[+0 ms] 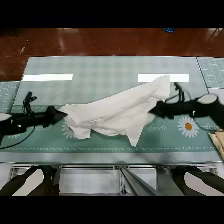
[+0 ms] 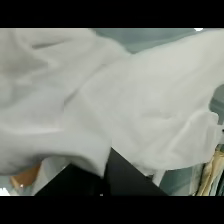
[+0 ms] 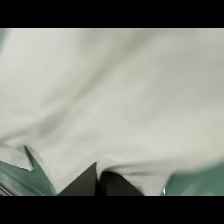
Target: Fold the shirts.
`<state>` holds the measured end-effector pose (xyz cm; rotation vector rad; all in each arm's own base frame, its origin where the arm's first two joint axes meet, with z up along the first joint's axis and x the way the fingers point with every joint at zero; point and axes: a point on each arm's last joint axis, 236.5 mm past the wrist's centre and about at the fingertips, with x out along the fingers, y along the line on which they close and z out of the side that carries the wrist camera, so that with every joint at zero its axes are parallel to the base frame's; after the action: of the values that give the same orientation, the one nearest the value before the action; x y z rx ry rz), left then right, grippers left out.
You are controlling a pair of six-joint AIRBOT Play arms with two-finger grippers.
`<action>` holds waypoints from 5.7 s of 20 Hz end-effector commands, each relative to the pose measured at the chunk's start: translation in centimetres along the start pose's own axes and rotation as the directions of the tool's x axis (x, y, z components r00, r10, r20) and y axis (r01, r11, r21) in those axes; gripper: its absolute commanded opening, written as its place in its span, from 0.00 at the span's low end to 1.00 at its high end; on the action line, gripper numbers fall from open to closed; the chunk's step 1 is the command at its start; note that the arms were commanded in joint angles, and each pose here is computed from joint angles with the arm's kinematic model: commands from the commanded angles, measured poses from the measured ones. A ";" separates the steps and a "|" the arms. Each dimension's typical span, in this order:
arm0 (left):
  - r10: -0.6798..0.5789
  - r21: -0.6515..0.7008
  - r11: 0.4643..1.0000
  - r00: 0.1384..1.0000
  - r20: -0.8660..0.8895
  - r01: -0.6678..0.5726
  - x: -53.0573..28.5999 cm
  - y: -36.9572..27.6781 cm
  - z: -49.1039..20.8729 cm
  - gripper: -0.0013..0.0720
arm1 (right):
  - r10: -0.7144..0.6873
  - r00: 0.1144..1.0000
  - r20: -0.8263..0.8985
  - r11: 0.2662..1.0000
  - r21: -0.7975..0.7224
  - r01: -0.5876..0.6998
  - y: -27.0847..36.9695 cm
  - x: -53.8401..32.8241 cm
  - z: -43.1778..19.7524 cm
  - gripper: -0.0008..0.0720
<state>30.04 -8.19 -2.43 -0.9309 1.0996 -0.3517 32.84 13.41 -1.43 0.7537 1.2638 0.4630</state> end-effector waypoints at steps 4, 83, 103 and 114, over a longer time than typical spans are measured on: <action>-0.446 0.447 0.842 0.855 0.263 0.302 -13.7 -24.4 11.4 0.04 | 0.186 0.912 0.367 0.877 -0.480 0.014 19.9 -18.6 12.0 0.04; 0.210 -0.259 0.929 0.953 -0.218 -0.264 -0.9 11.3 -2.0 0.04 | -0.225 0.946 0.233 0.940 0.307 0.148 -13.5 -11.1 -0.9 0.58; 0.183 -0.190 0.956 0.959 -0.214 -0.225 -1.4 10.0 -0.9 0.04 | -0.103 0.991 -0.087 0.972 0.201 0.119 -8.7 -0.3 -5.0 0.04; -0.386 0.568 0.821 0.796 0.466 0.065 -22.4 -26.1 15.7 0.04 | 0.110 0.787 0.607 0.822 -0.500 0.271 21.0 -28.0 13.0 0.04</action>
<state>39.87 -0.76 18.91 -0.8101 0.6585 -0.4752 41.30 5.21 20.95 0.4458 0.7741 0.4398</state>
